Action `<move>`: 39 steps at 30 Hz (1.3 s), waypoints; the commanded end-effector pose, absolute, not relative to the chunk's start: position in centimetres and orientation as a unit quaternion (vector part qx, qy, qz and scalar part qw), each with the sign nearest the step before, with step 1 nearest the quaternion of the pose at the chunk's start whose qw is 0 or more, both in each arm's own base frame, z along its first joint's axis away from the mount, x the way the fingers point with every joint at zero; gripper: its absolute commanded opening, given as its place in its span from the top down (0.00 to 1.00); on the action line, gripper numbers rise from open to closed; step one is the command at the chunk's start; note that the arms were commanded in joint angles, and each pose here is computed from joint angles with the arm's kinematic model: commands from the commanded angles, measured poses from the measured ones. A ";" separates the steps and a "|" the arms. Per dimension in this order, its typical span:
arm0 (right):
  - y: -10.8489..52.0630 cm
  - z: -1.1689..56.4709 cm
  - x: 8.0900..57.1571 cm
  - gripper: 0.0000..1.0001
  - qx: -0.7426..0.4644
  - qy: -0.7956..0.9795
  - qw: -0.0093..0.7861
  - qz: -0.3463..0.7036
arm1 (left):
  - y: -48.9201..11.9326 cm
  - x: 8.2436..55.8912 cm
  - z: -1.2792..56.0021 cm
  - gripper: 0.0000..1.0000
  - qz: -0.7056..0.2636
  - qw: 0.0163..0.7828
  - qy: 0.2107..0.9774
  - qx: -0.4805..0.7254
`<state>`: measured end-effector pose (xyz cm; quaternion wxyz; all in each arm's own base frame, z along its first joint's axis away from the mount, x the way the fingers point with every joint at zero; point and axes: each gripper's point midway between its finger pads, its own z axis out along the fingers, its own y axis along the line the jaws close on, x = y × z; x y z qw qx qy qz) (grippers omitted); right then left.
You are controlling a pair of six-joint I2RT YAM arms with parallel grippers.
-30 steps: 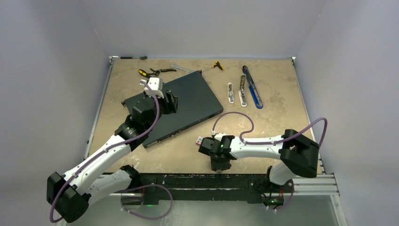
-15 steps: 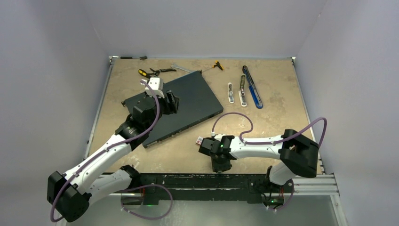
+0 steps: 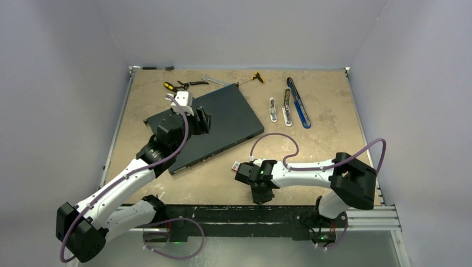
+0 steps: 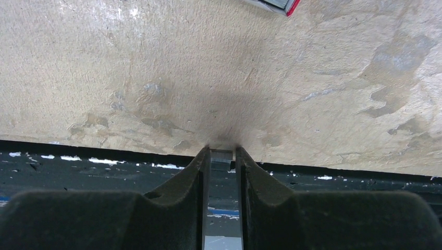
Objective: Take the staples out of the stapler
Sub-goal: Pick up the staple from the center of the board.
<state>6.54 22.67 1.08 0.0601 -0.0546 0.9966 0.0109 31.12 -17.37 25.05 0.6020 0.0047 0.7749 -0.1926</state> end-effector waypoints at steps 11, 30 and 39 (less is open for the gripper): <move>23.5 2.3 7.4 0.80 -0.047 0.995 0.085 0.030 | -17.7 31.6 26.0 0.40 -0.208 0.610 0.765 0.001; 24.9 7.1 13.9 0.82 0.023 0.970 0.183 0.158 | -19.3 30.8 26.7 0.39 -0.257 0.610 0.749 0.030; 24.6 13.8 22.2 0.80 0.036 0.930 0.271 0.245 | -23.2 29.4 29.8 0.36 -0.374 0.636 0.668 0.091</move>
